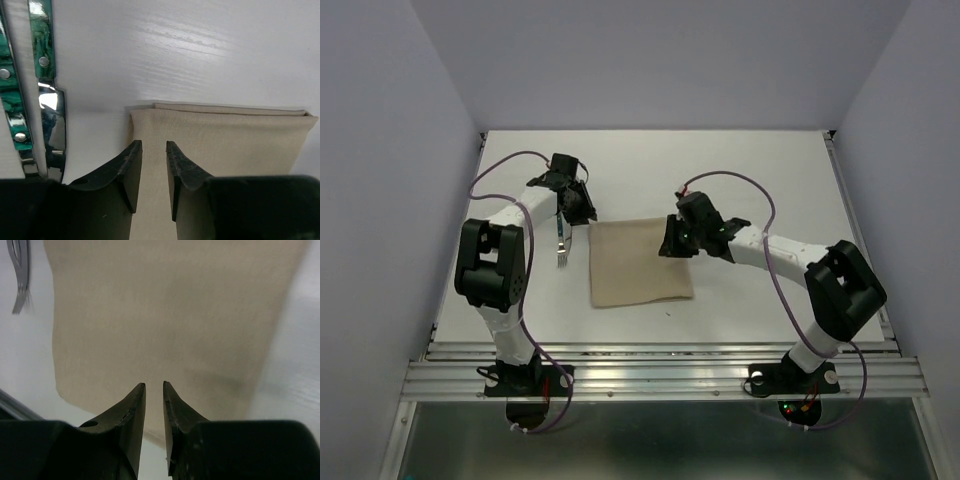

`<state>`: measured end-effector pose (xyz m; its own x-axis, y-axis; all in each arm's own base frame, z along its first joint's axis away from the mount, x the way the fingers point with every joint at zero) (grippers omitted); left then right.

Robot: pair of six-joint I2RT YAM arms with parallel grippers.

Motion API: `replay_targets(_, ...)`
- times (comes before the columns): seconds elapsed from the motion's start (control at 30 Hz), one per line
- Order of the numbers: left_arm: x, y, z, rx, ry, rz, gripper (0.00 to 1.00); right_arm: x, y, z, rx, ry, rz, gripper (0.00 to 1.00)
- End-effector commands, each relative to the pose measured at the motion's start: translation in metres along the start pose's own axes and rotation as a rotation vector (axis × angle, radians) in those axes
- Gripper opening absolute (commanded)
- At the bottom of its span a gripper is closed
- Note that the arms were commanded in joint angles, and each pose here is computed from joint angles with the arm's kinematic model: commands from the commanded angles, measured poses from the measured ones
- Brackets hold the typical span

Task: Fold the napkin into a case and place the utensils inside
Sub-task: Smooth out the square-folded napkin at the center of the board, then pick up the top corner of the square-folded napkin from the center of the board.

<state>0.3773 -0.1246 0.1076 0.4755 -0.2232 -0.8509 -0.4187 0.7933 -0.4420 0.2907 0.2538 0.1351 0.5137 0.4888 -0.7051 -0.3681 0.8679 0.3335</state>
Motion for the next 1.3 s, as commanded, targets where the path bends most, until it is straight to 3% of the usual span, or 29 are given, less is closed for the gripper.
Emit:
replay_targets(0.0,-0.044,-0.013,0.015,0.055,-0.100,-0.006,0.42,-0.005,0.010,-0.023,-0.095,0.035,-0.086,0.27)
replay_targets(0.3,-0.070,-0.008,0.008,0.050,-0.124,-0.015,0.44,-0.001,0.000,-0.060,-0.050,0.129,-0.113,0.26)
replay_targets(0.5,-0.077,-0.006,0.003,0.043,-0.125,-0.027,0.44,-0.009,-0.032,-0.088,-0.049,0.164,-0.282,0.27)
replay_targets(0.8,-0.079,-0.009,0.008,0.052,-0.138,-0.025,0.44,-0.007,-0.055,-0.076,-0.062,0.119,-0.423,0.27)
replay_targets(1.03,-0.101,-0.017,0.021,0.060,-0.191,-0.050,0.44,-0.026,-0.011,-0.036,-0.161,0.007,-0.293,0.27)
replay_targets(1.27,-0.130,-0.010,0.029,0.058,-0.223,-0.080,0.45,-0.017,0.080,-0.059,-0.369,0.027,-0.146,0.32)
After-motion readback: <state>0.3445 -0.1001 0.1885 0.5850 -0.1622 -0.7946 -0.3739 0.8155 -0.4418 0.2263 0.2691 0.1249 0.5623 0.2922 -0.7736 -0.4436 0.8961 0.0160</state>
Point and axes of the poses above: each gripper's point midway between its finger pads, its own x axis out along the fingers, its own y axis along the line the jaws close on, z = x × y, the point moved 6 cm from there along -x, back along the fingers, and after that the axes turned 14 degrees about -x, right-handed, at the moved point
